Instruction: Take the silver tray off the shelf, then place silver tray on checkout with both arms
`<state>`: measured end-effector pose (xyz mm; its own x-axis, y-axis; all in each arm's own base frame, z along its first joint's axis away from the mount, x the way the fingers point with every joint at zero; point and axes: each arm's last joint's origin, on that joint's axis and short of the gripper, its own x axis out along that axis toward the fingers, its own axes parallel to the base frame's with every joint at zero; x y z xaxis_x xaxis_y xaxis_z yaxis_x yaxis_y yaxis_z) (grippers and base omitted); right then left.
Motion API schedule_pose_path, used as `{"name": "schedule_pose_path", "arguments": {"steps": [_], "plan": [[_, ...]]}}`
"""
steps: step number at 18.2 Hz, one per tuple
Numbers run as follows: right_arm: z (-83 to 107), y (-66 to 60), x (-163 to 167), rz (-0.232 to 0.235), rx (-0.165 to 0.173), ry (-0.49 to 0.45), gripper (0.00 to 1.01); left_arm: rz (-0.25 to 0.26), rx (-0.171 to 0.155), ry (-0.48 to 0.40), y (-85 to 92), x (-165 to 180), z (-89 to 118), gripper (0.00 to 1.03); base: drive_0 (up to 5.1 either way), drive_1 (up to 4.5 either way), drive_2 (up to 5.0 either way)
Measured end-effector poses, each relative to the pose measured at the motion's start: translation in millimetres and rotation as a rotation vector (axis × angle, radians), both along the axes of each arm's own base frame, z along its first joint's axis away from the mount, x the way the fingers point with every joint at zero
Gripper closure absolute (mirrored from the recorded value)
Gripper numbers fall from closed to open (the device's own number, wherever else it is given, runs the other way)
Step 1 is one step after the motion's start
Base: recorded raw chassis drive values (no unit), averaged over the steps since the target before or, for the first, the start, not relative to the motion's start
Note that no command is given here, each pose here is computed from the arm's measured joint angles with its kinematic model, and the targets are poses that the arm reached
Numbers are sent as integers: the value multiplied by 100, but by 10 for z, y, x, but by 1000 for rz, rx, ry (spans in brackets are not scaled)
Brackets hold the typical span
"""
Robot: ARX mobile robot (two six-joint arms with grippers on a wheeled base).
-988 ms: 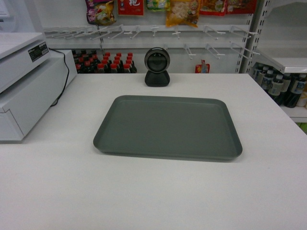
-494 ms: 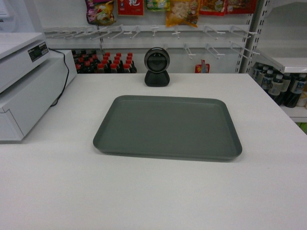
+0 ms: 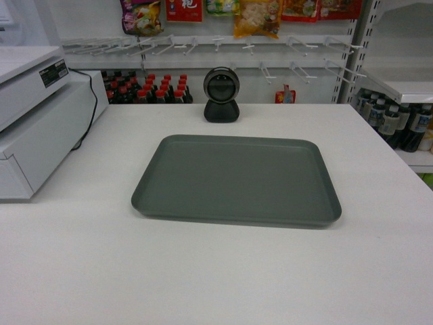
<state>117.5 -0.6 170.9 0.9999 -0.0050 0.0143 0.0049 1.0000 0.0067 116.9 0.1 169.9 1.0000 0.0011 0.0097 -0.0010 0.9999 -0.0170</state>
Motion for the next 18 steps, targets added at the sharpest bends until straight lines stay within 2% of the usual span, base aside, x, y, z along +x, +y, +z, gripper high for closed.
{"name": "schedule_pose_path", "arguments": {"steps": [9, 11, 12, 13, 14, 15, 17, 18], "plan": [[-7, 0, -96, 0, 0, 1, 98, 0, 0, 2, 0, -92, -8, 102, 0, 0, 0], [-70, 1, -172, 0, 0, 53, 98, -3, 0, 53, -1, -167, -71, 102, 0, 0, 0], [-43, 1, -202, 0, 0, 15, 98, 2, 0, 16, 1, -193, -41, 102, 0, 0, 0], [-37, 1, -203, 1, -1, 9, 77, 0, 0, 13, 0, -193, -40, 80, 0, 0, 0], [-38, 1, -203, 1, -1, 10, 44, 0, 0, 13, 0, -193, -40, 48, 0, 0, 0], [-37, 1, -203, 1, -1, 9, 25, 0, 0, 13, 0, -193, -40, 30, 0, 0, 0], [-37, 1, -203, 1, -1, 9, 7, 0, 0, 13, 0, -193, -40, 12, 0, 0, 0], [-38, 1, -203, 1, 0, 10, 2, 0, 0, 13, 0, -193, -40, 6, 0, 0, 0]]}}
